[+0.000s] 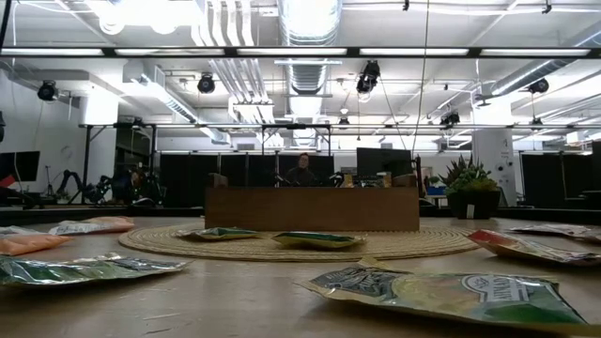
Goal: Pick & Place Tea
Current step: Put the orange tea bag into the right section of the wooden organizer
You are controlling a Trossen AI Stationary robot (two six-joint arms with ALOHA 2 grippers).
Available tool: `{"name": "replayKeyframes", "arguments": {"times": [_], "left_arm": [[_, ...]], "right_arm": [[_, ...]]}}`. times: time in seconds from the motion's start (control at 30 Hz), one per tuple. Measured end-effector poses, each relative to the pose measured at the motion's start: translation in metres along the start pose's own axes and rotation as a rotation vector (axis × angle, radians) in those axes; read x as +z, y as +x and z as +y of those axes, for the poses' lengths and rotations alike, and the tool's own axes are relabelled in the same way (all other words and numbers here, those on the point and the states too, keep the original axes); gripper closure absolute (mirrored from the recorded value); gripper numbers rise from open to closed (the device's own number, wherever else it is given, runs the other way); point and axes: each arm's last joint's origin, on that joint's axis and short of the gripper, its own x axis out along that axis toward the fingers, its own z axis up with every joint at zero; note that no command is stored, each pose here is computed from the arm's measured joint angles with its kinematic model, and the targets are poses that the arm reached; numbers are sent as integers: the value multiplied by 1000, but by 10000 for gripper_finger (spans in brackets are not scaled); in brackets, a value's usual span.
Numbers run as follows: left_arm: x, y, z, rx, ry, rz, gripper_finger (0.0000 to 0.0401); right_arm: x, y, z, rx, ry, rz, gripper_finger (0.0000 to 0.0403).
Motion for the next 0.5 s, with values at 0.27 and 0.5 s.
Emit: {"name": "replayKeyframes", "arguments": {"times": [0.27, 0.5], "left_arm": [[2, 5, 4, 88, 9, -68, 186], [10, 7, 4, 124, 6, -194, 186]], "right_arm": [[12, -7, 0, -24, 9, -145, 390], [25, 2, 3, -19, -5, -278, 390]]}}
